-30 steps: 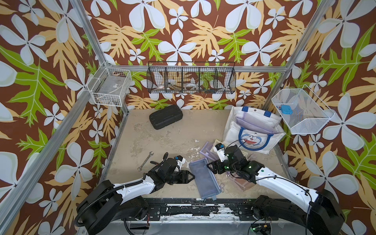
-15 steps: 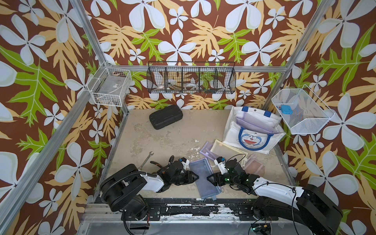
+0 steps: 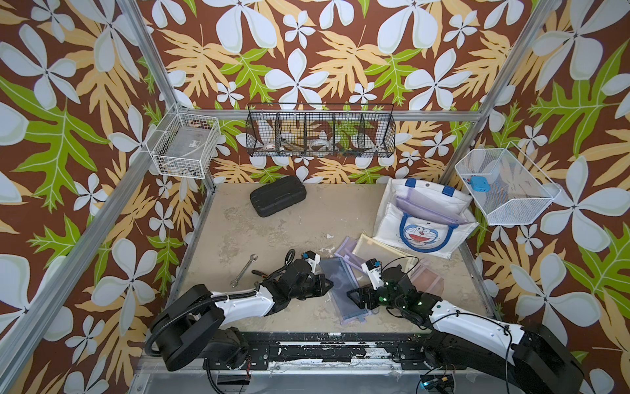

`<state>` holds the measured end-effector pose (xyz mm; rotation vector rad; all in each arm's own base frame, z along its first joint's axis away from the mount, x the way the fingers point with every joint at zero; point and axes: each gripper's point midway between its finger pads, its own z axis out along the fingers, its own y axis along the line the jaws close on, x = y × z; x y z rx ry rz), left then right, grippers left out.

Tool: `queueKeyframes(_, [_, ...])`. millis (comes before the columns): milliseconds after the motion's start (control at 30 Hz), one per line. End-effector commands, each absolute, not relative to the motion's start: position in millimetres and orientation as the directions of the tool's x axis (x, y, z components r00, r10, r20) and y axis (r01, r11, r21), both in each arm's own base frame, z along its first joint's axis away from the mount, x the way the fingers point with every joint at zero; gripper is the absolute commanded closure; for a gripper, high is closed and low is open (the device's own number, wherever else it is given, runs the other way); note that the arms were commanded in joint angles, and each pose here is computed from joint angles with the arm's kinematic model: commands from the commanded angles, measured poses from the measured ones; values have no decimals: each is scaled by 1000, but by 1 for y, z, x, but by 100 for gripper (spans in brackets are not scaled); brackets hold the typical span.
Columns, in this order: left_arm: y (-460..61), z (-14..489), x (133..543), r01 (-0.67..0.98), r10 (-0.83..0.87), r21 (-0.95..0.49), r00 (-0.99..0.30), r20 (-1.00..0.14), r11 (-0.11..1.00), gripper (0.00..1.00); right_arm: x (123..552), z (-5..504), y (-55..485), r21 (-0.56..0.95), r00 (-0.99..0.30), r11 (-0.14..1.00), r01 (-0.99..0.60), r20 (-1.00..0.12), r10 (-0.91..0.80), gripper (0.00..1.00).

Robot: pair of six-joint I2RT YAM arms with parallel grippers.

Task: Put the pencil pouch into the canvas bag
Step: Pick up the pencil case from the pencil case.

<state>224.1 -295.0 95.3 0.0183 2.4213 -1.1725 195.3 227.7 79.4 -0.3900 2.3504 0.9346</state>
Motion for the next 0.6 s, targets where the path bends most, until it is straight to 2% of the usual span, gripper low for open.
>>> queueKeyframes(0, [-265, 93, 236, 238, -118, -597, -861, -494, 766, 100, 199, 104, 232, 493, -731, 686, -536, -677, -85, 16])
queueKeyframes(167, [-262, 154, 253, 413, -52, -525, -748, -662, 744, 100, 199, 155, 242, 475, -631, 603, -641, -774, -60, 12])
queueKeyframes(267, [-271, 202, 252, 549, -19, -482, -646, -763, 682, 100, 198, 188, 247, 448, -554, 548, -706, -832, -33, 11])
queueKeyframes(400, [-277, 261, 240, 729, -4, -370, -450, -893, 576, 100, 195, 230, 251, 373, -426, 488, -789, -905, 2, 7])
queueKeyframes(567, [-274, 304, 211, 859, -1, -227, -254, -967, 458, 100, 199, 264, 242, 295, -321, 448, -844, -947, 19, 7])
